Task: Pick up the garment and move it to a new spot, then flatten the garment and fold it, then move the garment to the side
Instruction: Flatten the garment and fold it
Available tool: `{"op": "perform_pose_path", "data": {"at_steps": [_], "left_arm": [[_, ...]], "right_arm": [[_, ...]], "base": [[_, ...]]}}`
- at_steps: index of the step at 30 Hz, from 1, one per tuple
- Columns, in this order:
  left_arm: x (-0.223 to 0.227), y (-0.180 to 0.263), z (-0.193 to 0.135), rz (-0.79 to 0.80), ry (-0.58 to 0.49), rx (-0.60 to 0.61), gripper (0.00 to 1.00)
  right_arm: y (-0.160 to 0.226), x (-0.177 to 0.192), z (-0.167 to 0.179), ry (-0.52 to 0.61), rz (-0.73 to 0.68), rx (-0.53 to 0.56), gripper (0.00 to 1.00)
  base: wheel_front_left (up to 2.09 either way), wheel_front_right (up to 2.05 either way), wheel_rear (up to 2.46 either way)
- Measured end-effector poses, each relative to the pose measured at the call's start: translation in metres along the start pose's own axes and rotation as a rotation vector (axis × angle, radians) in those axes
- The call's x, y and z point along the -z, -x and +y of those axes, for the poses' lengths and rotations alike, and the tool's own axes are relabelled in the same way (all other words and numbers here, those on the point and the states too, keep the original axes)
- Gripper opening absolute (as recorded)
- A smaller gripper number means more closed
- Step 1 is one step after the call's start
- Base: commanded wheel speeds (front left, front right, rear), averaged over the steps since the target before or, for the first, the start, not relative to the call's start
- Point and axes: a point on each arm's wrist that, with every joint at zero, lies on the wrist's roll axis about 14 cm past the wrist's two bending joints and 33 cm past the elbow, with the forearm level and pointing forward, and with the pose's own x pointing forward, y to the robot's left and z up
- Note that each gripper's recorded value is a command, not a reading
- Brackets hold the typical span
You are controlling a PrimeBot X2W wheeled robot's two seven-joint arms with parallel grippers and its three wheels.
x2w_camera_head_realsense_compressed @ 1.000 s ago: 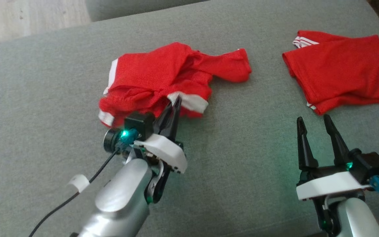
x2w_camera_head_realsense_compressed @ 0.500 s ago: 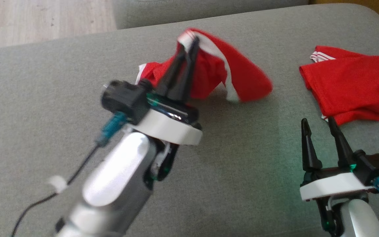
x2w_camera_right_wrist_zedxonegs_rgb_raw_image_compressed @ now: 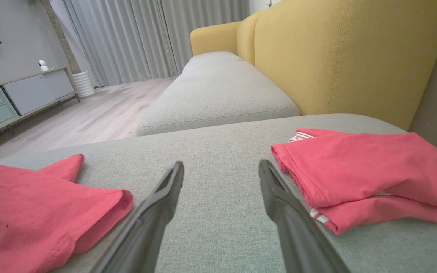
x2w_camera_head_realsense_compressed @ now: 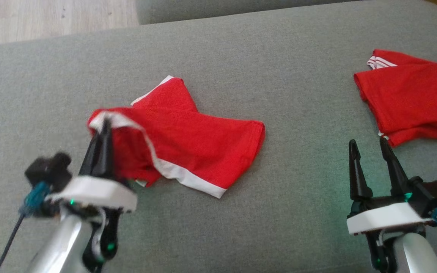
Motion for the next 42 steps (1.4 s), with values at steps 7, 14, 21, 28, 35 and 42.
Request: {"op": "perform_pose_path", "data": {"at_steps": [7,14,21,28,35,42], "left_arm": [[0.047,0.022,0.051,0.094,0.06,-0.166,0.0],[0.079,0.041,0.079,0.149,0.075,-0.247,0.0],[0.083,0.04,0.088,0.144,0.067,-0.262,0.46],[0.071,0.031,0.081,0.092,0.032,-0.229,1.0],[0.044,0.029,0.069,0.007,-0.027,-0.183,1.0],[0.01,0.034,0.043,-0.11,-0.067,-0.105,1.0]], "right_arm": [[-0.003,0.005,0.002,-0.001,0.014,-0.006,1.0],[-0.009,0.008,0.009,-0.002,0.023,-0.029,1.0],[-0.012,0.006,0.015,-0.001,0.016,-0.048,1.0],[-0.014,0.005,0.019,0.0,0.016,-0.062,1.0],[-0.015,-0.002,0.024,0.006,-0.002,-0.076,1.0],[-0.017,0.001,0.045,0.008,0.026,-0.138,1.0]], "base": [[0.0,0.0,0.0],[0.0,0.0,0.0],[0.0,0.0,0.0],[0.0,0.0,0.0],[0.0,0.0,0.0],[0.0,0.0,0.0]]}}
